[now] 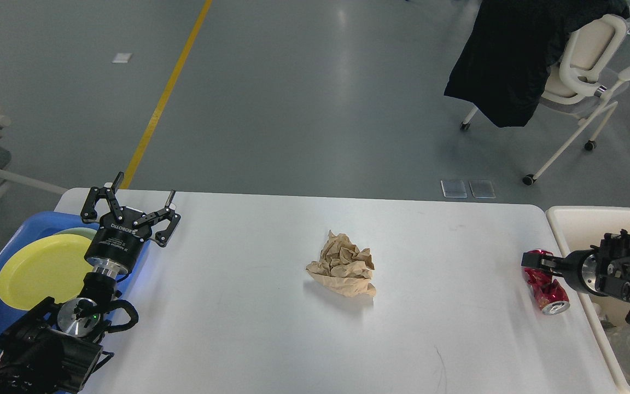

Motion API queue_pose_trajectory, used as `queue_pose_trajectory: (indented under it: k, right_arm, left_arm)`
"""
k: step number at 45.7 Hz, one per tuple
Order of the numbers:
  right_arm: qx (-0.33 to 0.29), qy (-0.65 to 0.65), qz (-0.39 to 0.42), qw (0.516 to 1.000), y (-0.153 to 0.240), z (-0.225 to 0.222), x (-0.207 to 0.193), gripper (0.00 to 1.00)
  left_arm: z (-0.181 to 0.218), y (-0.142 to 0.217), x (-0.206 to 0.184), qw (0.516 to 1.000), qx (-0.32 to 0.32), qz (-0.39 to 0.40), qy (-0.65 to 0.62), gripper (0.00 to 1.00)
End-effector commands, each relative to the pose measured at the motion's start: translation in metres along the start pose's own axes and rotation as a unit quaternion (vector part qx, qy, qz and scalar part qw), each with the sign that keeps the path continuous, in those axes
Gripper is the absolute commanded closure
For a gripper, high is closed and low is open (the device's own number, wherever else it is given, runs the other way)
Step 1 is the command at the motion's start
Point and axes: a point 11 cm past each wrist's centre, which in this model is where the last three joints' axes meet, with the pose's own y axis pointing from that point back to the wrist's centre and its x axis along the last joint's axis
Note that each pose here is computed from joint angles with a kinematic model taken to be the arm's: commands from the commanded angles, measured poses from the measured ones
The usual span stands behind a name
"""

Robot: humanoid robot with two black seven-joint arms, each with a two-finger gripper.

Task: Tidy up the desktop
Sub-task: 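Lower the right gripper and grasp the red soda can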

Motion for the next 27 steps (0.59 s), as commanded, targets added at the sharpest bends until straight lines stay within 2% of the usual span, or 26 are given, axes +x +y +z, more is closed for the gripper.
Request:
queue_pose_trajectory:
  k: [1,7,8,11,15,16,18,20,27]
  right_arm:
    - [0.005,0.006,-0.009,1.0,-0.006,-0.006,-0.015,0.0]
    - [0.002,0.015,-0.003,1.0,-0.013,-0.003,-0.033,0.04]
    - [0.002,0.017,-0.004,1.0,-0.014,-0.004,-0.035,0.1]
    - [0.002,0.023,-0.006,1.0,-0.014,-0.004,-0.037,0.38]
    - [-0.008,0.037,-0.013,0.999,-0.013,0.002,-0.039,0.45]
    - [-0.012,0.042,-0.015,0.999,-0.013,0.005,-0.04,0.5]
    - [-0.018,0.05,-0.019,0.998,-0.012,0.01,-0.041,0.67]
    - [-0.022,0.053,-0.02,0.998,-0.011,0.014,-0.042,1.0]
    - [-0.021,0.052,-0.015,0.998,-0.011,0.013,-0.041,1.0]
  left_arm:
    - [0.0,0.0,0.0,1.0,0.0,0.0,0.0,0.0]
    - [0.0,0.0,0.0,1.0,0.0,-0.001,0.0,0.0]
    - [0.0,0.0,0.0,1.0,0.0,-0.001,0.0,0.0]
    - [0.0,0.0,0.0,1.0,0.0,-0.001,0.0,0.0]
    - [0.0,0.0,0.0,1.0,0.0,0.0,0.0,0.0]
    - [0.0,0.0,0.0,1.0,0.0,-0.001,0.0,0.0]
    - [0.0,0.0,0.0,1.0,0.0,-0.001,0.0,0.0]
    - [0.0,0.0,0.0,1.0,0.0,-0.001,0.0,0.0]
    - [0.0,0.0,0.0,1.0,0.0,-0.001,0.0,0.0]
